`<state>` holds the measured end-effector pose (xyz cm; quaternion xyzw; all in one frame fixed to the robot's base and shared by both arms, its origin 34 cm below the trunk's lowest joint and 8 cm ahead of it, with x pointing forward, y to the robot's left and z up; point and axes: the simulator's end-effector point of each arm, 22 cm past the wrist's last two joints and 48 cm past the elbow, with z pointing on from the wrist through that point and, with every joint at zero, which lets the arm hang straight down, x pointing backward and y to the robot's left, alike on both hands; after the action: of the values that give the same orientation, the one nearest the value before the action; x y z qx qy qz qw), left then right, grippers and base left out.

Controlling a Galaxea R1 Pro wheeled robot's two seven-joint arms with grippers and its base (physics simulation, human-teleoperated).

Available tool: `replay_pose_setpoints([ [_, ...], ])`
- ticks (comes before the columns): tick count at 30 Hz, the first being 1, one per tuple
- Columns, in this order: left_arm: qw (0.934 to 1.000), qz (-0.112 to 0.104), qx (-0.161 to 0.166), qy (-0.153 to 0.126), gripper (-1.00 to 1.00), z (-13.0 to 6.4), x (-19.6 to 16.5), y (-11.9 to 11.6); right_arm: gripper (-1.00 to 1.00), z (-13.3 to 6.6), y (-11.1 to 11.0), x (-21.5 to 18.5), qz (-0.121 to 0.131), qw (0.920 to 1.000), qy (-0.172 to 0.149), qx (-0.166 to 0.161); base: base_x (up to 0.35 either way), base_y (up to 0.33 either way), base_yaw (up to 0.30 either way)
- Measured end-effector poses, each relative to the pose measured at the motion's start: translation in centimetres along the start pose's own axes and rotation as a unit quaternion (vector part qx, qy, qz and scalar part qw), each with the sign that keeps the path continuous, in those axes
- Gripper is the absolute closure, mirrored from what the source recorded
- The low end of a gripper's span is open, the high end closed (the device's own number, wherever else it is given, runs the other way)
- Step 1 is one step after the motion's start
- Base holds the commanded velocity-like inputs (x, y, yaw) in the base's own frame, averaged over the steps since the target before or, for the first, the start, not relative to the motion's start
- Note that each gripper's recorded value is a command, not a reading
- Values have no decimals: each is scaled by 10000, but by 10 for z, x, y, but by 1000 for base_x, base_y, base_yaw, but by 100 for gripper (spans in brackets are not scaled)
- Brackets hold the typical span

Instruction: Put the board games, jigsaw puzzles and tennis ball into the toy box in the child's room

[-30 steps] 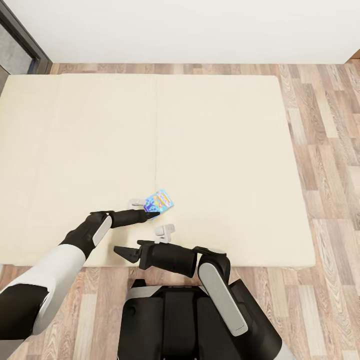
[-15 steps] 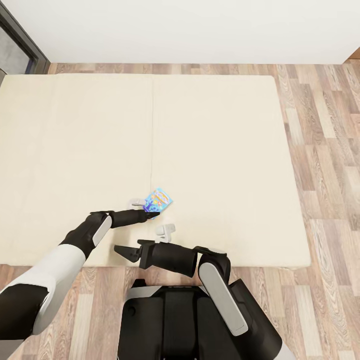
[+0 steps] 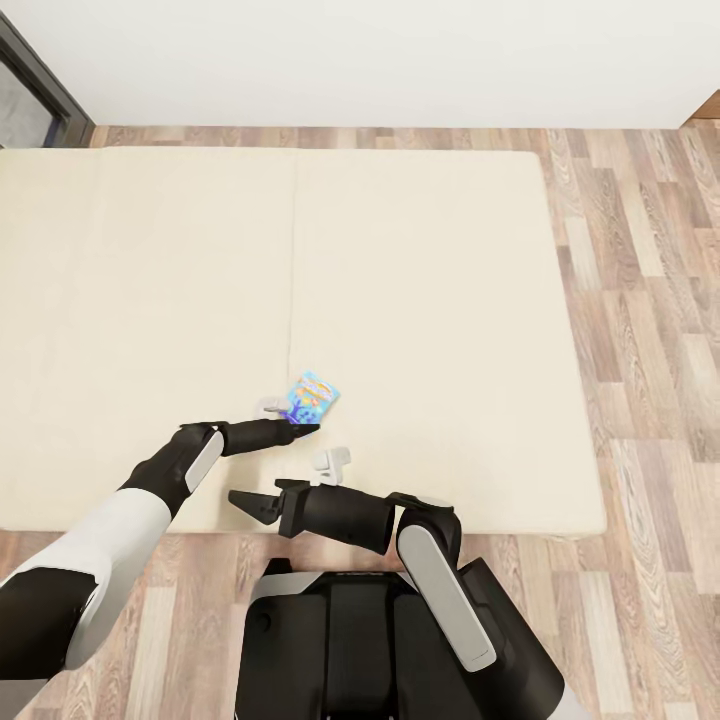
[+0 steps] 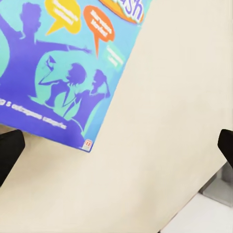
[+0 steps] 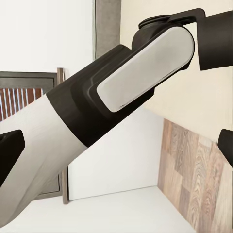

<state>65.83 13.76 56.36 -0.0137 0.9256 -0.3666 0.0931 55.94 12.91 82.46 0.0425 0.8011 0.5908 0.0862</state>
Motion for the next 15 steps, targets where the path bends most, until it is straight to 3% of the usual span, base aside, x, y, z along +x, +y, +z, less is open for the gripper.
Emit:
replay_pose_setpoints([
  [10,10000,-1,0,1,-100,0,0,0,-100,0,0,0,-1,10000,-4,5,0,-78,0],
  [15,10000,-1,0,1,-100,0,0,0,-100,0,-1,0,1,10000,-5,7,0,-167,0],
])
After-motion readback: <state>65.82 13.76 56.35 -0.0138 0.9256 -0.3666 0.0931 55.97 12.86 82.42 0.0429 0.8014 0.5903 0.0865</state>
